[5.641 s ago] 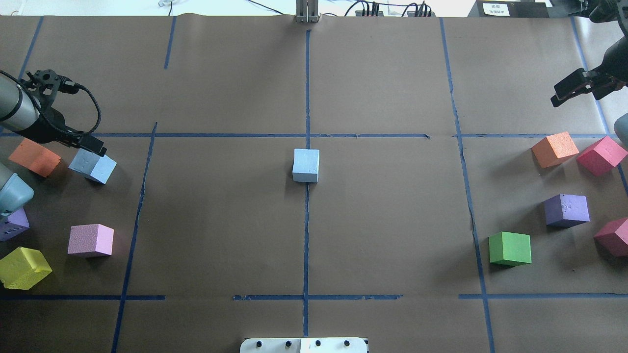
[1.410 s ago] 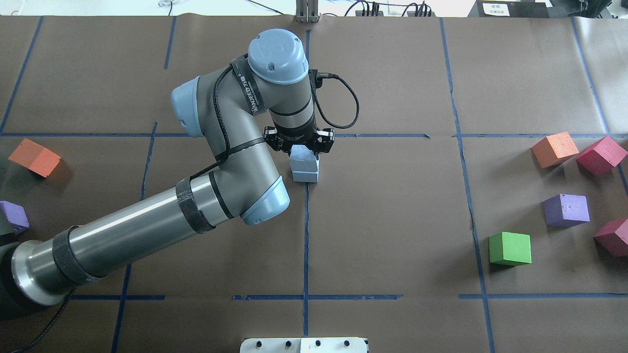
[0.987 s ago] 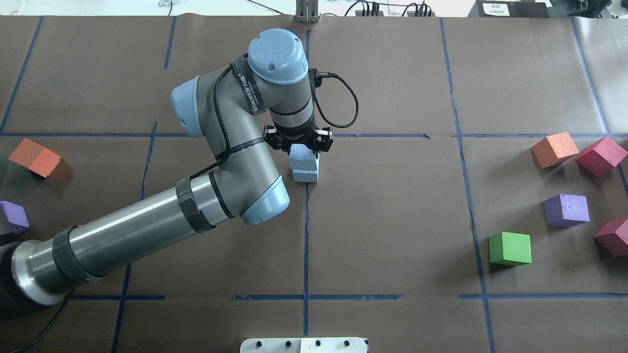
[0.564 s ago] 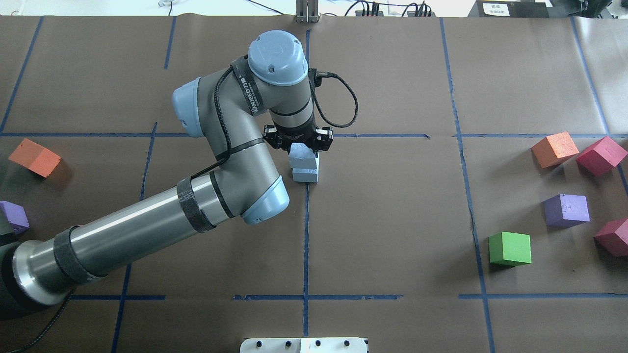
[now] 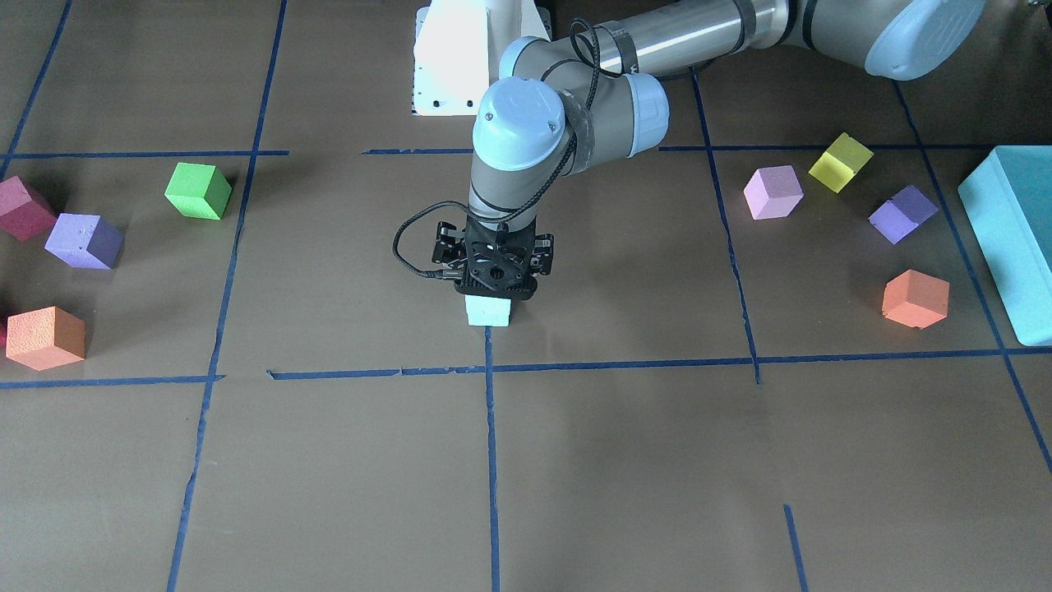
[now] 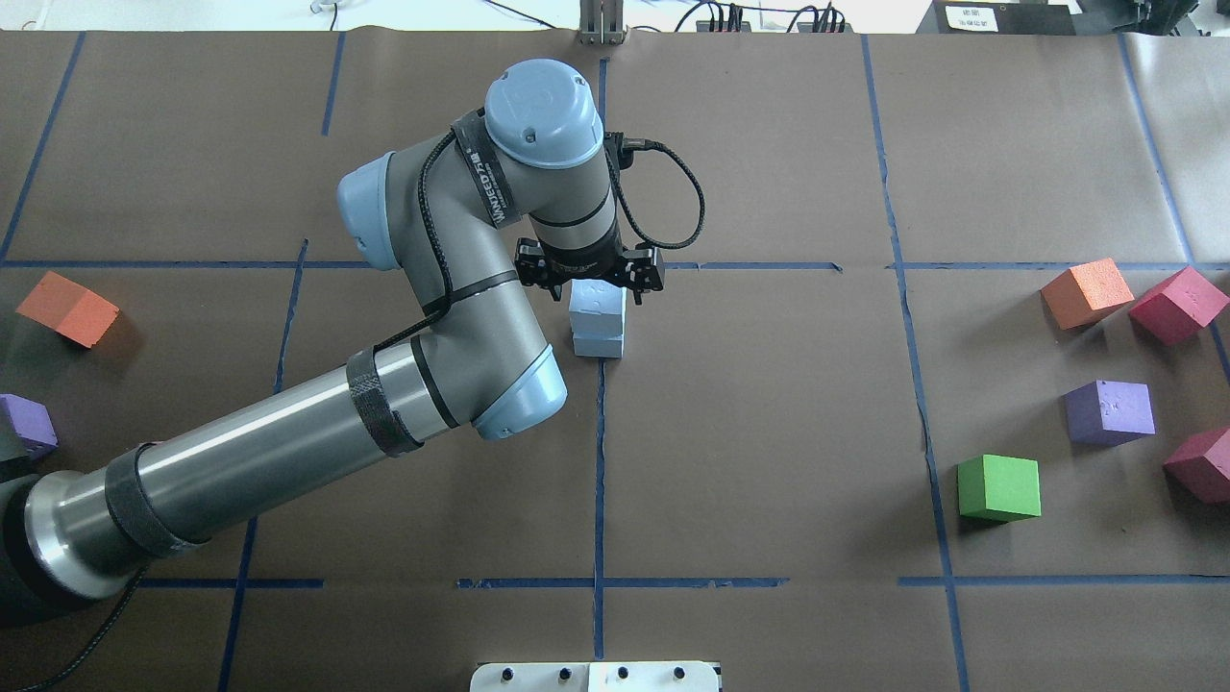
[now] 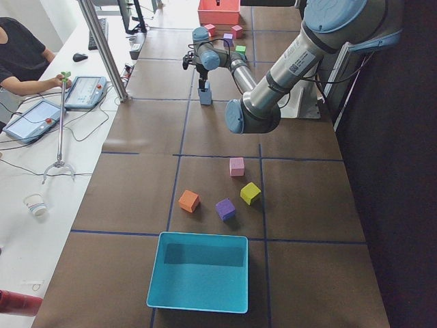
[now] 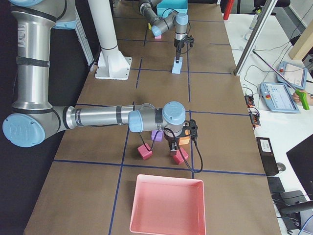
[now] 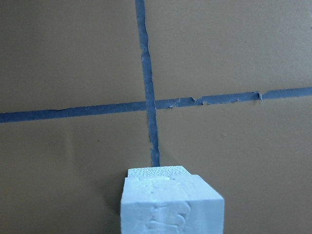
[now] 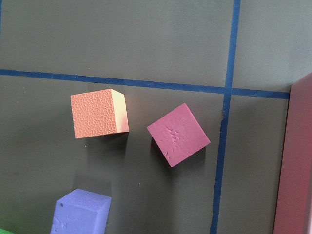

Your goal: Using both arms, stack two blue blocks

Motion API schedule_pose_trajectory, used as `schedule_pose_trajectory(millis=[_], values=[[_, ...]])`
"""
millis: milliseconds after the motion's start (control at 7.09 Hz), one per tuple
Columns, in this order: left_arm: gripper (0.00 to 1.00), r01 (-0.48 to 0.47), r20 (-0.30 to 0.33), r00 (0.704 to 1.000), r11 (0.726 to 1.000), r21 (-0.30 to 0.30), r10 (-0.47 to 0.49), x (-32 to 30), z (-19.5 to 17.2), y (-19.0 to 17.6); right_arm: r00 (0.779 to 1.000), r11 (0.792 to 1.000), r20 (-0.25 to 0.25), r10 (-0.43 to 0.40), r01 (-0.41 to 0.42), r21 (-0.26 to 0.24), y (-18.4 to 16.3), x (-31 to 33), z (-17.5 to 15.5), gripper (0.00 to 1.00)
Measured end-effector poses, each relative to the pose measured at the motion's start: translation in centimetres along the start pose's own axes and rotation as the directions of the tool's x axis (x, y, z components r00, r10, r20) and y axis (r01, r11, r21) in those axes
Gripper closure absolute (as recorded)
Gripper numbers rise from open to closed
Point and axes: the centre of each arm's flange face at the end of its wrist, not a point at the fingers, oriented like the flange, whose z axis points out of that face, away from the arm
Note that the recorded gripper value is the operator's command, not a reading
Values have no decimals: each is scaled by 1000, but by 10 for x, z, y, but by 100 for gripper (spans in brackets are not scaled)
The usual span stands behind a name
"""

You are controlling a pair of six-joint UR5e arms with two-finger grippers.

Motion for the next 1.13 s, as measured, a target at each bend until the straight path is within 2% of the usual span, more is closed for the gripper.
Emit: schedule_pose_trajectory(millis=[282,423,705,846,1128], values=[[0,6,-3,1000,1000,9,-6,-3,-10,-5,1000,1000,0,0,0,-1,0,0,0,0],[0,19,-10,1000,1000,14,-19,-8,-28,-12,1000,1000,-1,0,0,-1,0,1,1,0],[0,63,-34,997,998,-11,-64,-40,-90,-20,1000,1000,-2,0,0,-1,0,1,1,0],[0,71,-42,997,997,-18,-71,-70,-122,-13,1000,1000,-2,0,0,-1,0,1,1,0],[0,4,-16,1000,1000,14,-4,-171,-177,13,1000,1000,-3,-1,1,0,0,1,0,0]])
